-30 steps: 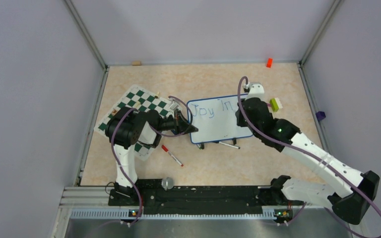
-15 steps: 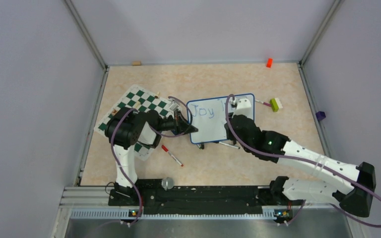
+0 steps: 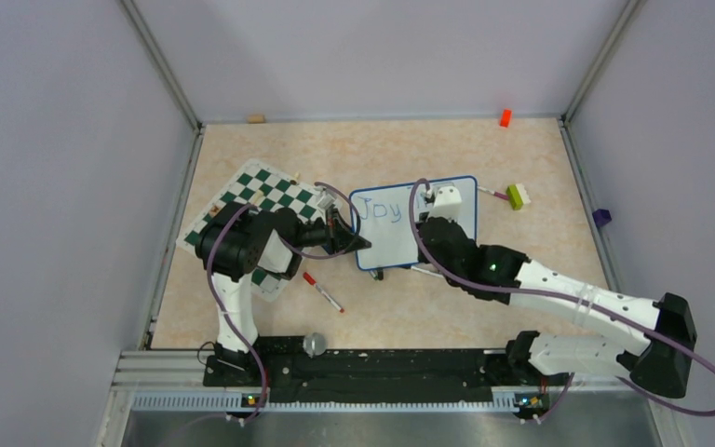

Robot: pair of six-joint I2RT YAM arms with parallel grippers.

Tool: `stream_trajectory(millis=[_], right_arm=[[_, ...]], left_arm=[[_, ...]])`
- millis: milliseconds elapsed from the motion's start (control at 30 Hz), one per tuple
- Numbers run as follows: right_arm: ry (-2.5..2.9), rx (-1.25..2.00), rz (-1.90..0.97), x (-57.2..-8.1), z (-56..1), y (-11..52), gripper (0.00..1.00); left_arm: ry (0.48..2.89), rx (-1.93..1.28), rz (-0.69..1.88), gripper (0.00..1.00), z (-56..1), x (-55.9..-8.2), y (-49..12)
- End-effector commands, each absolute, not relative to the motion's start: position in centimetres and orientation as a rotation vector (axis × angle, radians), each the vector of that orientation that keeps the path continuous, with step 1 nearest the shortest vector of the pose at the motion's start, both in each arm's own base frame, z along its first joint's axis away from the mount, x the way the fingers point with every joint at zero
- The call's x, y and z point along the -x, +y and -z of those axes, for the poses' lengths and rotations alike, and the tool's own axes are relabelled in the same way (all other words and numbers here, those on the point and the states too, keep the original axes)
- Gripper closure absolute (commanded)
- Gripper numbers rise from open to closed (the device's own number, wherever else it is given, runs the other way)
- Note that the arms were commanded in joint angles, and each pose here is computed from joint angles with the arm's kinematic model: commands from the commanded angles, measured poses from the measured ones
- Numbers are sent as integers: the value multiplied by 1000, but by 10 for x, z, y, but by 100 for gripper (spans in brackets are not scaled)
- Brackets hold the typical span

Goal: Write a sentence on the whiteboard

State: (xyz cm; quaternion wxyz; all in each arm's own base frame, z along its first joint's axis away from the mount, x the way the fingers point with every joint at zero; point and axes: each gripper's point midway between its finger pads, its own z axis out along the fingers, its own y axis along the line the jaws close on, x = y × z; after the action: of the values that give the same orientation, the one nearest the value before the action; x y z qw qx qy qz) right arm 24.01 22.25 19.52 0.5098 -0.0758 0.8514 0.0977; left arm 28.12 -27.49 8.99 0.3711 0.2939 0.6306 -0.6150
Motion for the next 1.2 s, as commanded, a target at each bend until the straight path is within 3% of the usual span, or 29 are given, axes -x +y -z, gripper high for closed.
stream_trajectory(millis=[0, 1167], right_arm=[[1984, 115, -300, -249, -226, 237, 100], [2039, 131, -282, -244, -203, 282, 100]], left_arm=[[1489, -840, 1516, 100, -105, -280, -275], [1514, -819, 1514, 100, -97, -280, -274]])
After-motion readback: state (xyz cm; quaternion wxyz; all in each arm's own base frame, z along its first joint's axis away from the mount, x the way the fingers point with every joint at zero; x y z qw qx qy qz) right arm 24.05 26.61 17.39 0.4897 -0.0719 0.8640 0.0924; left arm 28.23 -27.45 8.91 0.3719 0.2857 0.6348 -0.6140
